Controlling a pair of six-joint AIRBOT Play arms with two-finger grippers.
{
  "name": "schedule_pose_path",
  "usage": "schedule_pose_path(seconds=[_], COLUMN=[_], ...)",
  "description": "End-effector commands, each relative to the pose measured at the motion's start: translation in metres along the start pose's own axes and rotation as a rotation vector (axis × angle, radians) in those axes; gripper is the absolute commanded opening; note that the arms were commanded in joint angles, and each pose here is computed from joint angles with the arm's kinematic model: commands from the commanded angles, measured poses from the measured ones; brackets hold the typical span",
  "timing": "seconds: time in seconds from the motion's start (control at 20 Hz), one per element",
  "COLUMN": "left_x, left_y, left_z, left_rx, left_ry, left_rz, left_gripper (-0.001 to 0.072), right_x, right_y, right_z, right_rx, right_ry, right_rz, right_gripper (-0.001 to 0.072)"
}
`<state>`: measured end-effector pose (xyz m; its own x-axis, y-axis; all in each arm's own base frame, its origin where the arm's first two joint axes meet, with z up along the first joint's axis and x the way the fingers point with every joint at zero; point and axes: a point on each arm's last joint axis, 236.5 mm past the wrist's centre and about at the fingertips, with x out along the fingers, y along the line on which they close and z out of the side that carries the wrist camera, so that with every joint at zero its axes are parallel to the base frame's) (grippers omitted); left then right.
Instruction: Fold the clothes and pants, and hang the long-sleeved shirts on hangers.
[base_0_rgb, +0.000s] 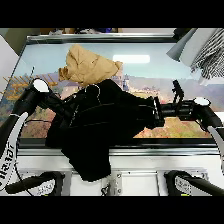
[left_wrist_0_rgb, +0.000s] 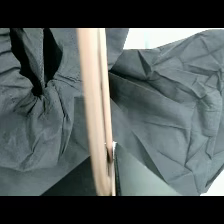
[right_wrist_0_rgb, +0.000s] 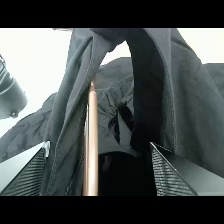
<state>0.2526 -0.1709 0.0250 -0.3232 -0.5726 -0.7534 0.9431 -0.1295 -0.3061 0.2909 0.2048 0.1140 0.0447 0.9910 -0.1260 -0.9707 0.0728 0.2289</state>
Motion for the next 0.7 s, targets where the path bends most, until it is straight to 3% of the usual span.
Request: schedule_pose_path(seconds=[0.0, 0.25, 0.3, 0.35, 0.4, 0.65], left_x=[0.000, 0.000, 0.000, 0.000, 0.000, 0.000], left_y=[-0.002, -0.002, -0.002, -0.002, -0.002, -0.002], left_z=[0.001, 0.001, 0.001, 0.001, 0.001, 0.001], left_rx=[0.001, 0.001, 0.002, 0.001, 0.001, 0.001], left_ry=[-0.002, -0.002, -0.002, -0.002, -0.002, -0.002], left_rz=[-0.007, -0.007, -0.006, -0.007, -0.007, -0.006], left_gripper=[0.0017, 0.0017, 0.0017, 0.0017, 0.0017, 0.0017], right_x=[0.000, 0.000, 0.000, 0.000, 0.000, 0.000], right_y=[-0.002, -0.003, -0.003, -0.003, -0.002, -0.011], right_z=[0.007, 0.012, 0.012, 0.012, 0.011, 0.002], right_rx=[0.002, 0.002, 0.002, -0.008, -0.034, -0.386], right_ry=[-0.032, -0.053, -0.052, -0.052, -0.049, -0.001], right_rz=[-0.009, -0.014, -0.013, -0.013, -0.010, -0.046], right_gripper=[0.0712, 0.0678, 0.0470, 0.0135, 0.0025, 0.0019])
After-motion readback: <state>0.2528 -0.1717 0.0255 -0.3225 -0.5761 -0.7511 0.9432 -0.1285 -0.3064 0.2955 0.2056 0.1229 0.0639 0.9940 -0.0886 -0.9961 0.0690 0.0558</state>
